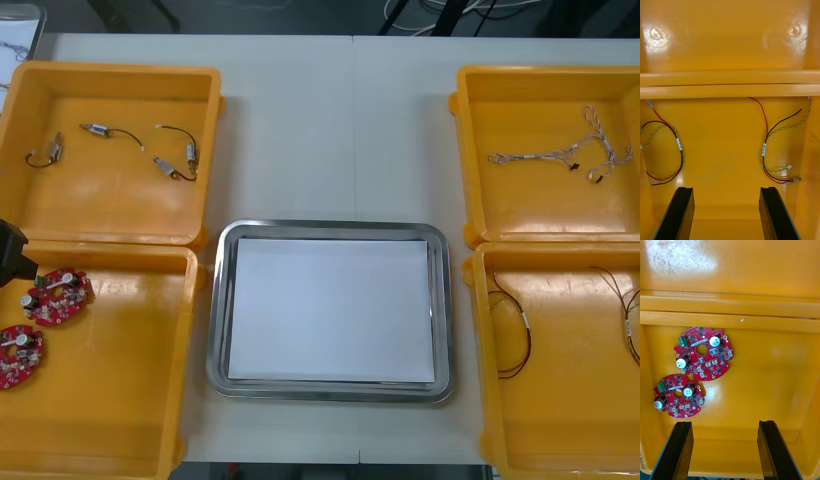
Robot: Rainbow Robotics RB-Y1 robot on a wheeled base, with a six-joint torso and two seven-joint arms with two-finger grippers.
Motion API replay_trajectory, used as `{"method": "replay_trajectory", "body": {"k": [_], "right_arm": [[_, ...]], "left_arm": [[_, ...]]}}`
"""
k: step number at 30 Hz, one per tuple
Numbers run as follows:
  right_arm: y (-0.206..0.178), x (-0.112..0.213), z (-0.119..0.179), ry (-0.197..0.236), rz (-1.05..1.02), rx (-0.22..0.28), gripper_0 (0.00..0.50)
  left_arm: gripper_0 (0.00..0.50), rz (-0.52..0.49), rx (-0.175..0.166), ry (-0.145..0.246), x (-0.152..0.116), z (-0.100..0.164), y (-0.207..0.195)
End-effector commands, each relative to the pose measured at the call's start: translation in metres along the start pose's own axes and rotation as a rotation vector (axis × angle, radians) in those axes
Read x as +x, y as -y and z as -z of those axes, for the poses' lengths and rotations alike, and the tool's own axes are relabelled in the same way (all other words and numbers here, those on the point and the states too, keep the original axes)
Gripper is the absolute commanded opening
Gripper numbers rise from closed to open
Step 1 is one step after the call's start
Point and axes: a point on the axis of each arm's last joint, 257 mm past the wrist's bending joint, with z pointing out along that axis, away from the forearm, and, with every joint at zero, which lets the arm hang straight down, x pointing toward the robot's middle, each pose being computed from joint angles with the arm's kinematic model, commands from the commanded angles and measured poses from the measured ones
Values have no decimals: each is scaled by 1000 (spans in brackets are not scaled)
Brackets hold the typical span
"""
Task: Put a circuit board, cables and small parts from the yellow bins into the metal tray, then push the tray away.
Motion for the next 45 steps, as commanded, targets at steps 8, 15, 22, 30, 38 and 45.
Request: {"method": "replay_trajectory", "body": {"k": [8, 15, 22, 30, 38, 45], "right_arm": [[2, 1, 6, 18, -10, 2, 500], [2, 1, 6, 18, -10, 2, 500], [2, 1, 6, 18, -10, 2, 500], [2, 1, 6, 18, -10, 2, 500], [2, 1, 6, 18, -10, 2, 500], [2, 1, 6, 18, -10, 2, 500]], "left_arm": [[500, -81, -63, 23, -3, 14, -19], [500, -81, -63, 23, -3, 14, -19], [500, -81, -63, 23, -3, 14, -19], [500, -81, -63, 23, -3, 14, -19], [500, -81, -63, 23, -3, 14, -19], [500, -81, -63, 23, -3, 14, -19]]}}
